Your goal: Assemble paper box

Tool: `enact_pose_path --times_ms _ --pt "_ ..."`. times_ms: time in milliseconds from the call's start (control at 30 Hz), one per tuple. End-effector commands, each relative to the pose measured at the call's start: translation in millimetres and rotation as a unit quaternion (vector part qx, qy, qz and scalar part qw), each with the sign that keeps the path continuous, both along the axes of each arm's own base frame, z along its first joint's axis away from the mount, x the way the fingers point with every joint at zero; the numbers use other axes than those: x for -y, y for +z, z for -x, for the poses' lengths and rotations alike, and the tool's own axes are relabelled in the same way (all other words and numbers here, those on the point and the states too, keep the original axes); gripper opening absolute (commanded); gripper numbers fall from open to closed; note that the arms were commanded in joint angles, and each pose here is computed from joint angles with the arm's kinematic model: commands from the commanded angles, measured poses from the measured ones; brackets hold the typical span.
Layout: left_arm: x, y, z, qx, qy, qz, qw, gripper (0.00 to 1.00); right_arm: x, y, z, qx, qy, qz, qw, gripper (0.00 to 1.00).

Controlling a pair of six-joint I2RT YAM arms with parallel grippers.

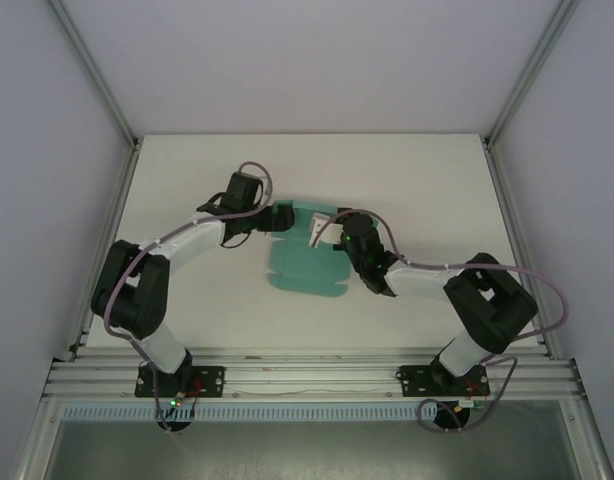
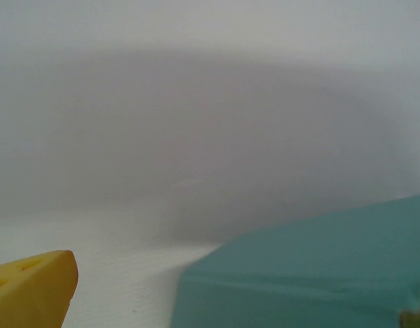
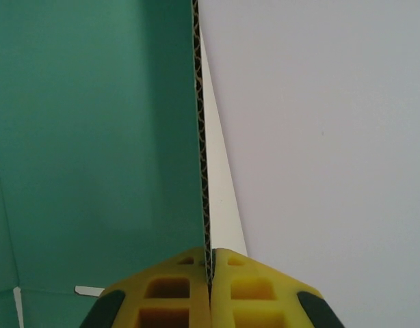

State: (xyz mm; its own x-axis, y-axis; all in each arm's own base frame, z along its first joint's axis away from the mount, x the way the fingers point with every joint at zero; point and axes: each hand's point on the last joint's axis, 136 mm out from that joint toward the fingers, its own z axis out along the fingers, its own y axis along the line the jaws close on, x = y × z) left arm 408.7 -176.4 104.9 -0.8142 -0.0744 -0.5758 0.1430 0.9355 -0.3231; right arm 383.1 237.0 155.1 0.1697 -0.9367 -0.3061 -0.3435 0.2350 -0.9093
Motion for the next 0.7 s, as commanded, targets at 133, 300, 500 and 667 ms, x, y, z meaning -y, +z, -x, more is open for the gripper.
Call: enact_pose_path --times_ms 133,300,500,667 --pt "20 21 -24 0.053 0.021 0.009 0.998 1.00 -6 7 5 -0.008 0.006 -0.056 0.998 0.00" --pt "5 21 -19 0.058 0.045 -0.016 0.997 1.00 0 4 4 -0.007 -0.010 -0.047 0.999 0.00" --pt "-31 6 -3 0.047 0.084 -0.055 0.994 1.00 6 0 7 -0.018 -0.017 -0.034 0.999 0.00" --pt "-50 -1 2 0.042 0.115 -0.038 0.992 1.00 7 -3 8 -0.025 -0.017 -0.026 0.999 0.00"
